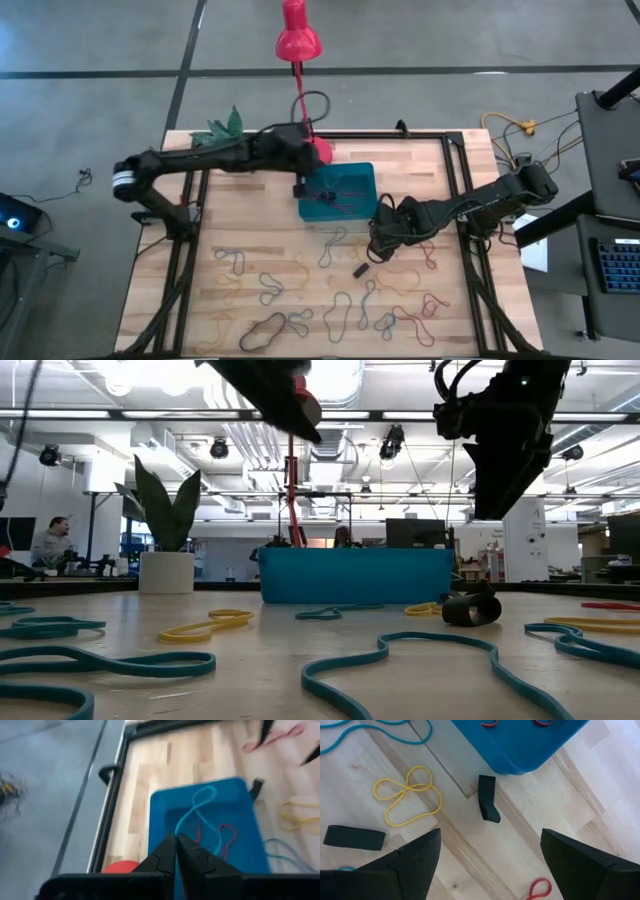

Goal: Pick and place rubber bands into bin
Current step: Put the blue rubber band into the blue bin, then put the black rubber band into the blue bin

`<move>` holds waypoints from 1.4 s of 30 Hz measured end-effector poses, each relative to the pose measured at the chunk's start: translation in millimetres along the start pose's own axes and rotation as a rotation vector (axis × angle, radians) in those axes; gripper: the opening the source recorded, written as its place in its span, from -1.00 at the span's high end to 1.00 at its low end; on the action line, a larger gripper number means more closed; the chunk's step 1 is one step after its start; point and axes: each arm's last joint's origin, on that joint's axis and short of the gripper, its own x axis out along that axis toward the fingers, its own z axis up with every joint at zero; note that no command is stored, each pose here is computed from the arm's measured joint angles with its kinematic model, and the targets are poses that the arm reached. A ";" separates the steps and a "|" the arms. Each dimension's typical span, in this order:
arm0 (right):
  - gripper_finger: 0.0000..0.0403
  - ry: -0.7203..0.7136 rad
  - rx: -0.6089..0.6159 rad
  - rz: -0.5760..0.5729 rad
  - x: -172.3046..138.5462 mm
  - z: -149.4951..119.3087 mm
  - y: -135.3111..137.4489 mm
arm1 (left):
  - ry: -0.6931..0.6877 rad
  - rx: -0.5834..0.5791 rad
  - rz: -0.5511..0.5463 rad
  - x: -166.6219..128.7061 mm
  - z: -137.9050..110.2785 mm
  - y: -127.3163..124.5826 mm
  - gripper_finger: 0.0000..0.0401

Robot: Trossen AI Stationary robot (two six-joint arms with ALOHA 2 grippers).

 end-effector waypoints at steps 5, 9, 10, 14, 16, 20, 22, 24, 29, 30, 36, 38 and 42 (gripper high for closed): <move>-0.61 0.003 0.012 0.002 -0.1 -0.2 0.2 | 0.124 -0.010 -0.007 53.5 -11.7 -2.4 1.00; -0.61 0.006 0.026 0.005 -0.1 -0.4 0.3 | 0.220 -0.082 -0.048 84.2 -22.2 -12.6 1.00; -0.61 0.007 0.027 0.006 -0.1 -0.5 0.4 | 0.238 -0.103 -0.071 88.0 -23.0 -15.7 0.99; -0.61 0.007 0.024 0.007 -0.3 -0.8 0.7 | 0.356 -0.222 -0.178 97.1 -32.8 -24.6 0.86; -0.61 0.007 0.018 0.007 -0.3 -0.7 0.7 | 0.404 -0.269 -0.225 99.2 -38.7 -28.0 0.75; -0.61 0.002 -0.016 0.007 0.0 -0.5 0.8 | 0.456 -0.311 -0.249 92.1 -40.9 -30.7 0.53; -0.61 -0.002 -0.049 0.016 0.0 0.0 1.6 | 0.458 -0.297 -0.257 84.9 -39.0 -31.3 0.43; -0.61 -0.003 -0.105 0.048 0.2 0.8 3.8 | 0.447 -0.259 -0.268 73.1 -34.4 -31.9 0.36; -0.61 0.013 -0.269 0.064 2.2 -0.2 4.8 | 0.330 -0.174 -0.267 32.7 -12.0 -32.6 0.28; -0.61 0.025 -0.264 0.072 2.7 0.3 4.3 | 0.310 -0.171 -0.265 23.8 -8.5 -31.9 0.28; -0.61 0.147 -0.182 0.110 15.1 -7.4 -3.0 | 0.179 -0.223 -0.214 -28.4 7.6 -25.2 0.28; -0.61 0.157 -0.201 0.058 23.7 -16.4 -8.0 | 0.157 -0.241 -0.207 -41.7 7.6 -23.4 0.28; -0.61 0.121 -0.320 -0.036 34.5 -35.6 -11.0 | 0.105 -0.245 -0.198 -67.3 2.8 -23.2 0.28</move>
